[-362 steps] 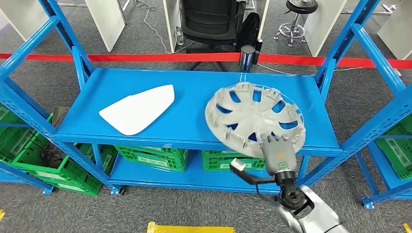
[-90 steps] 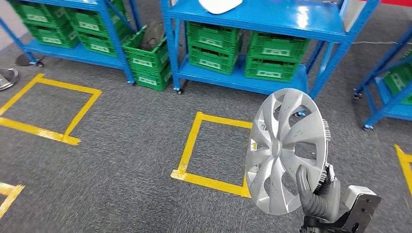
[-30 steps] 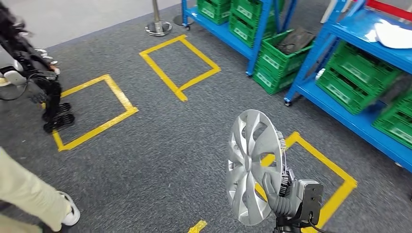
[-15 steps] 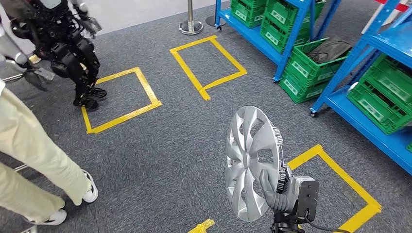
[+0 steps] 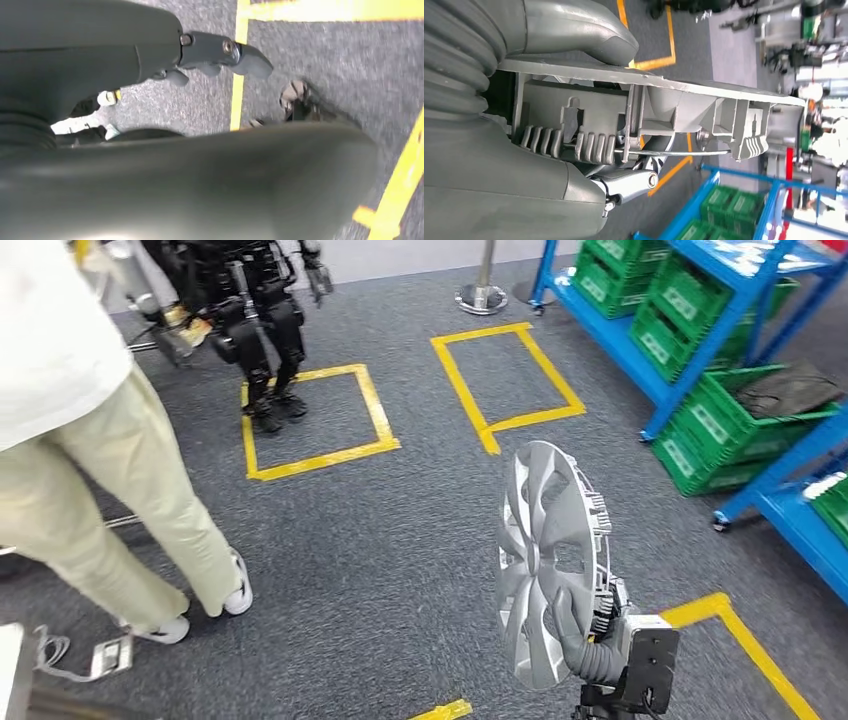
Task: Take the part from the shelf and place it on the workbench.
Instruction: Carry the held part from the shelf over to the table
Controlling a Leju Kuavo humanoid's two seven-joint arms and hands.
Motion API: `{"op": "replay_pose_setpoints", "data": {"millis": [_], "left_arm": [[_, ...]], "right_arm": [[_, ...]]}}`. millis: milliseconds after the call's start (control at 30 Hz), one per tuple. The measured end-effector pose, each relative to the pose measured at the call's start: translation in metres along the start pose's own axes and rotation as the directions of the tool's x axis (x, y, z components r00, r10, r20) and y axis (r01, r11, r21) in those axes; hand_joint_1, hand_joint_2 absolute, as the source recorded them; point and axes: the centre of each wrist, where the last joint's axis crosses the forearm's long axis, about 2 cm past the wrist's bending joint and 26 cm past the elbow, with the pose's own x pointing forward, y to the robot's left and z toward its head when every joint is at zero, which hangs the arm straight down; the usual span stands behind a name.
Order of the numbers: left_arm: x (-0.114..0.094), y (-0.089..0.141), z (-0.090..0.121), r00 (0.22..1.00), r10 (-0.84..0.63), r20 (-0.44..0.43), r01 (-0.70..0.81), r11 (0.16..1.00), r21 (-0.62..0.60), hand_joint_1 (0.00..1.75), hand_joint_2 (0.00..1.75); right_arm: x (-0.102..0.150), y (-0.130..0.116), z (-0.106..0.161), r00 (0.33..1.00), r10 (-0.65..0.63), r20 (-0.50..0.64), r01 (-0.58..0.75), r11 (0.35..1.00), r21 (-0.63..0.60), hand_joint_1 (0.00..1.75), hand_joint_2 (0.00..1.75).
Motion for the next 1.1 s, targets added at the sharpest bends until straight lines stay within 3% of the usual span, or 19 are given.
{"op": "replay_pose_setpoints", "data": {"millis": [333,1100], "left_arm": [[-0.002,0.005,-0.001,0.999,-0.012,0.048,0.011,1.0,0.02,0.0,0.0],[0.002,0.003,0.0,0.999,-0.032,0.041,0.033,0.999,-0.006,0.0,0.0]], "right_arm": [[0.007,-0.004,0.0,0.999,-0.029,0.032,0.03,0.999,-0.029,1.75,1.75],[0.023,-0.006,-0.017,0.986,0.126,0.109,-0.127,0.992,0.004,1.75,1.75]]}}
